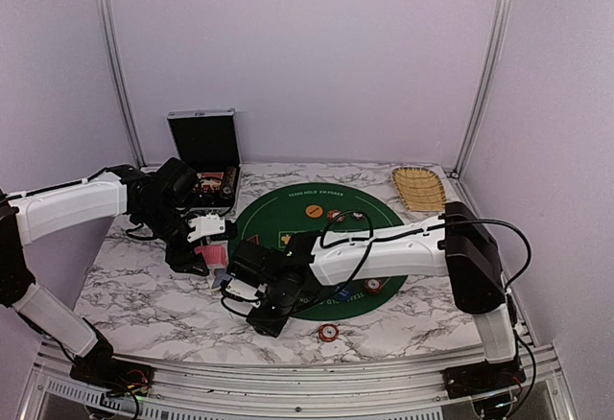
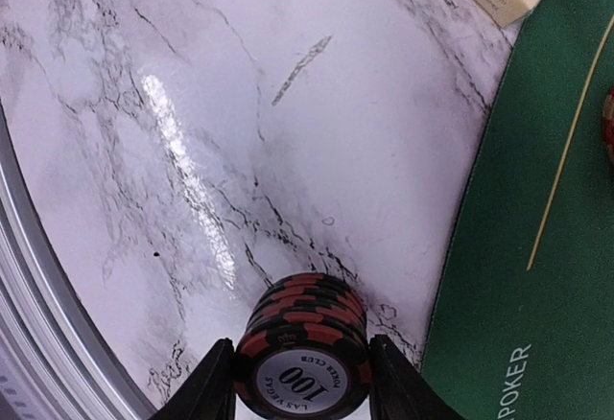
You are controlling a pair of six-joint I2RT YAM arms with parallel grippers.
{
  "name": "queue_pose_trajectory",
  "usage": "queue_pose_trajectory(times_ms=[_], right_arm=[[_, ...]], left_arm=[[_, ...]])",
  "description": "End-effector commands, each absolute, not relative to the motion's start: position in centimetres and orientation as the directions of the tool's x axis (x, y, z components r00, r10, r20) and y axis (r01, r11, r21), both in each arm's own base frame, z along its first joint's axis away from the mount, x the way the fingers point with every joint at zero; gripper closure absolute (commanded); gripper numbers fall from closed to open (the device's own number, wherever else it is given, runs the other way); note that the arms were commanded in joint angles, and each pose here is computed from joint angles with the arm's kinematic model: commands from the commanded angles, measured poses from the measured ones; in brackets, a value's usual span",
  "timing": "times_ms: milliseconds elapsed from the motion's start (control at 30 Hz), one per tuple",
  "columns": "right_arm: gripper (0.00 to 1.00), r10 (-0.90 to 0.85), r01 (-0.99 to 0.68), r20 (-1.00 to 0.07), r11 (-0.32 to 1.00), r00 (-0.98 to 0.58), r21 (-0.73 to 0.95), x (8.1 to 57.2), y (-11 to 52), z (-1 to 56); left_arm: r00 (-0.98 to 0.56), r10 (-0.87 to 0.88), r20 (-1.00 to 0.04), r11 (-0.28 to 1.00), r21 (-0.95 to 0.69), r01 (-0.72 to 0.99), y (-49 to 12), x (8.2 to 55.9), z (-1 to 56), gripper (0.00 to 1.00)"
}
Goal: Distribute texas hold em gaming equipment
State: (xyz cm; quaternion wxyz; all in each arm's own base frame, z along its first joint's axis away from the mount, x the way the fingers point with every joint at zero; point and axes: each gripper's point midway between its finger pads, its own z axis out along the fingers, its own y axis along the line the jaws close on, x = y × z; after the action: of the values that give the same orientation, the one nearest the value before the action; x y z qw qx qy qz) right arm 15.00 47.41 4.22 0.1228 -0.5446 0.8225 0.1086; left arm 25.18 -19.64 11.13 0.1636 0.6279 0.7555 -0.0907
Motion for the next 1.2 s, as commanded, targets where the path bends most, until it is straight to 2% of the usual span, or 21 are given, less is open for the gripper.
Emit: queue_pose_trajectory(times_ms=[0,333,533,867,1167], right_arm=[[0.58,-0.868,-0.928,-0.344,0.371,-0.359,0.032,15.2,48.3,5.2],[0.8,-0.863,-0.928,-0.357,0.372,-0.358,0.033,15.3,48.5,6.3],[0.87,-0.84,-0.918,-0.411,0.395,-0.355,-0.015,16.5,49.0,8.9],[0.89,-0.738,-0.851,-0.484,0.524,-0.47,0.026,20.8,47.6,11.8],[0.9,-0.643,-0.771,-0.514,0.634,-0.568,0.058,26.0,45.3,11.6]], left_arm=[[-0.152,0.909,-0.388,0.199,0.086,0.976,-19.7,25.3,12.8,1.0],[-0.153,0.909,-0.389,0.2,0.083,0.976,-19.8,25.4,12.9,1.0],[-0.153,0.909,-0.388,0.2,0.083,0.976,-19.8,25.4,12.9,1.0],[-0.154,0.912,-0.38,0.2,0.084,0.976,-19.6,25.3,12.7,1.0],[-0.154,0.912,-0.38,0.2,0.084,0.976,-19.5,25.2,12.7,1.0]])
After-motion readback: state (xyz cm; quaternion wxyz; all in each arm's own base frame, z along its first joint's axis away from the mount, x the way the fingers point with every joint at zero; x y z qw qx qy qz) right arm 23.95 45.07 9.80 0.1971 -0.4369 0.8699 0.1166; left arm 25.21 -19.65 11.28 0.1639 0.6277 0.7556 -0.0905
